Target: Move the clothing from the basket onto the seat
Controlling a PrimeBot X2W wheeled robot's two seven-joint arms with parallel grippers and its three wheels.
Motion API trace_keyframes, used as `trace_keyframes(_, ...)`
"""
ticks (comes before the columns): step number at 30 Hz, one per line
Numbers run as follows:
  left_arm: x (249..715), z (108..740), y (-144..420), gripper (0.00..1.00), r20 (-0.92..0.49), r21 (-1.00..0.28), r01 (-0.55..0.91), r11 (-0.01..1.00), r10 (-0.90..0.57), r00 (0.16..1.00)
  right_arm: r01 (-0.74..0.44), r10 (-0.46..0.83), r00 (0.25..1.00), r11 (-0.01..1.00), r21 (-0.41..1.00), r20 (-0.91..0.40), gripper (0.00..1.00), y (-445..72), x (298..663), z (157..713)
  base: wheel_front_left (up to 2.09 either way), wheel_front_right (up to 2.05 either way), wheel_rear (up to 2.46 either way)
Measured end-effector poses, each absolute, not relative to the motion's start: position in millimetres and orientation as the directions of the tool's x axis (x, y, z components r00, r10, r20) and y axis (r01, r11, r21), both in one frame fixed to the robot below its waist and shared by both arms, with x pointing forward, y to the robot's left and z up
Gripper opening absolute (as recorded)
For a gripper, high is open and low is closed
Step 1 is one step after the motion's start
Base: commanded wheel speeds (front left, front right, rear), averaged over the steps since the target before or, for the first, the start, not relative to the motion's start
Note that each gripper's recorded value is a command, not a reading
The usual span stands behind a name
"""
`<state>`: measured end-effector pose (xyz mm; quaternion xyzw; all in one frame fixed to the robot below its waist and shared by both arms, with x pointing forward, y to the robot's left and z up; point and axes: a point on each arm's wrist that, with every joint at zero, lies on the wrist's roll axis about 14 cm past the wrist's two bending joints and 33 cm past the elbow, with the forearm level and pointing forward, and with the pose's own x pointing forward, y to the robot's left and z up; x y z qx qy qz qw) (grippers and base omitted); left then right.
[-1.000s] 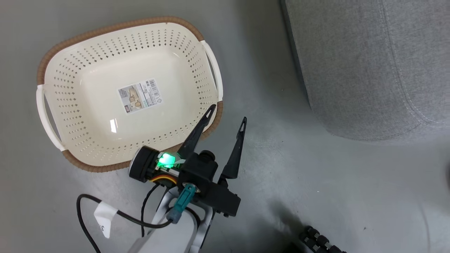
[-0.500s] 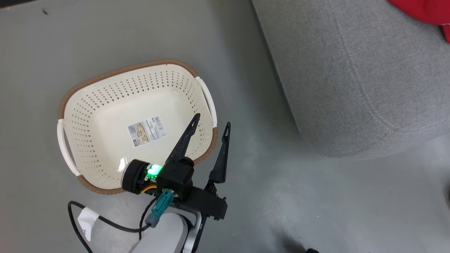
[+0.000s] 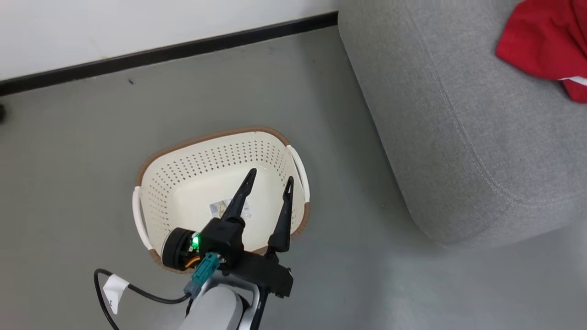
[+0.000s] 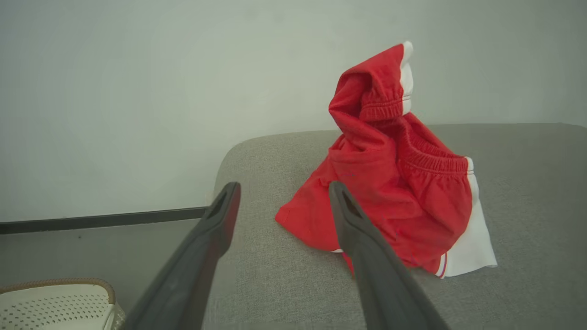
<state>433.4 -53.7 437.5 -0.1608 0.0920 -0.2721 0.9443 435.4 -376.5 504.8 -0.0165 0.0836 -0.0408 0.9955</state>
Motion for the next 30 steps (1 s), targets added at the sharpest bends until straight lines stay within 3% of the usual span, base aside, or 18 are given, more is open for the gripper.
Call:
trace_keyframes(17, 411, 449, 68, 1.0, -0.129, -0.28, 0.173, 0.944, -0.216, 0.968, -0.213, 0.235, 0.965, 0.96, 0.18, -0.113, 1.0, -223, 417, 478, 0.0, 0.0, 0.0)
trace_keyframes(30, 377, 445, 133, 1.0, -0.152, -0.225, -0.006, 0.974, -0.029, 0.988, -0.3, 0.312, 0.949, 0.936, 0.185, -0.041, 1.0, -173, 404, 492, 0.0, 0.0, 0.0)
